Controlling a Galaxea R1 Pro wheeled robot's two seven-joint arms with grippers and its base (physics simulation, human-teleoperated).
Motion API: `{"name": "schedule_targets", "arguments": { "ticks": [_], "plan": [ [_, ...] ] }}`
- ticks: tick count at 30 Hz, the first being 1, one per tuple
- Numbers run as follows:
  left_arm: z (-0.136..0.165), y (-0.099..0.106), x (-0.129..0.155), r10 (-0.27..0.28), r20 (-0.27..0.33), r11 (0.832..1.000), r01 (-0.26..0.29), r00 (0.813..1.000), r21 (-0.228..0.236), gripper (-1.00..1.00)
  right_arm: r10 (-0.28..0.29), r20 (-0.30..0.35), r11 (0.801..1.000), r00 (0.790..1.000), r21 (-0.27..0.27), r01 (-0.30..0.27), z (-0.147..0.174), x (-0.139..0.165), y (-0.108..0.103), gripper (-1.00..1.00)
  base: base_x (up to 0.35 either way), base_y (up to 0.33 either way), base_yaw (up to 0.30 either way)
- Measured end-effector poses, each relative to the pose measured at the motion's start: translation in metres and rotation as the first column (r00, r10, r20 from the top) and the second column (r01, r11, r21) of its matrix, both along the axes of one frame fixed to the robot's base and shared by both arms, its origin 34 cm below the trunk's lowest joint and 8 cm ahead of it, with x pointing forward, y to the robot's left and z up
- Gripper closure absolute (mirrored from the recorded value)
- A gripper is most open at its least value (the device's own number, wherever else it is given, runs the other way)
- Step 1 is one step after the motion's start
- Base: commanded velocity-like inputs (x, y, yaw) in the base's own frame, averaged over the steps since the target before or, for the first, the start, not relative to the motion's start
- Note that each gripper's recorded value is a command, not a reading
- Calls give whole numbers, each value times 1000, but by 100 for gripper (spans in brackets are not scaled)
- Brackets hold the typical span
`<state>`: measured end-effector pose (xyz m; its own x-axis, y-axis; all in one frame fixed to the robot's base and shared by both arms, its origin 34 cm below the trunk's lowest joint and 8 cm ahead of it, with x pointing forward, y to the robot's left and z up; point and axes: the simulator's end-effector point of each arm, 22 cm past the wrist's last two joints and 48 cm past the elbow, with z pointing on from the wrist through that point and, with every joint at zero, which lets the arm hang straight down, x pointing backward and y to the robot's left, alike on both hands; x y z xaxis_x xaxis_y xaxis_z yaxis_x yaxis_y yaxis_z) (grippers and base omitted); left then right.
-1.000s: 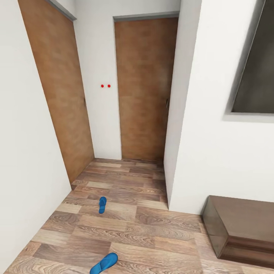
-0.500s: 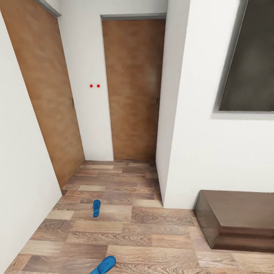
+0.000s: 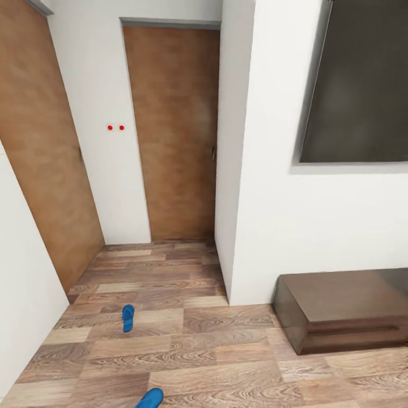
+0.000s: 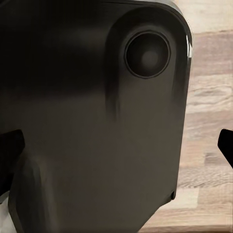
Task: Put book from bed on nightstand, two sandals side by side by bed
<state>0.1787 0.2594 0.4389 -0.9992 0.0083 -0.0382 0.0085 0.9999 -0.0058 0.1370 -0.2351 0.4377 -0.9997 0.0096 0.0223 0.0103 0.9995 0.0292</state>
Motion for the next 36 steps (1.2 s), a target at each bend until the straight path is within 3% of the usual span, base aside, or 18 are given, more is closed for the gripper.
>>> {"name": "schedule_targets", "arguments": {
  "ticks": [36],
  "plan": [
    [1,-2,12,0,27,1000,0,1000,-2,-100,-7,2,1000,1000,2,7,0,1,-1,-100,0,91,-261]
  ]
}}
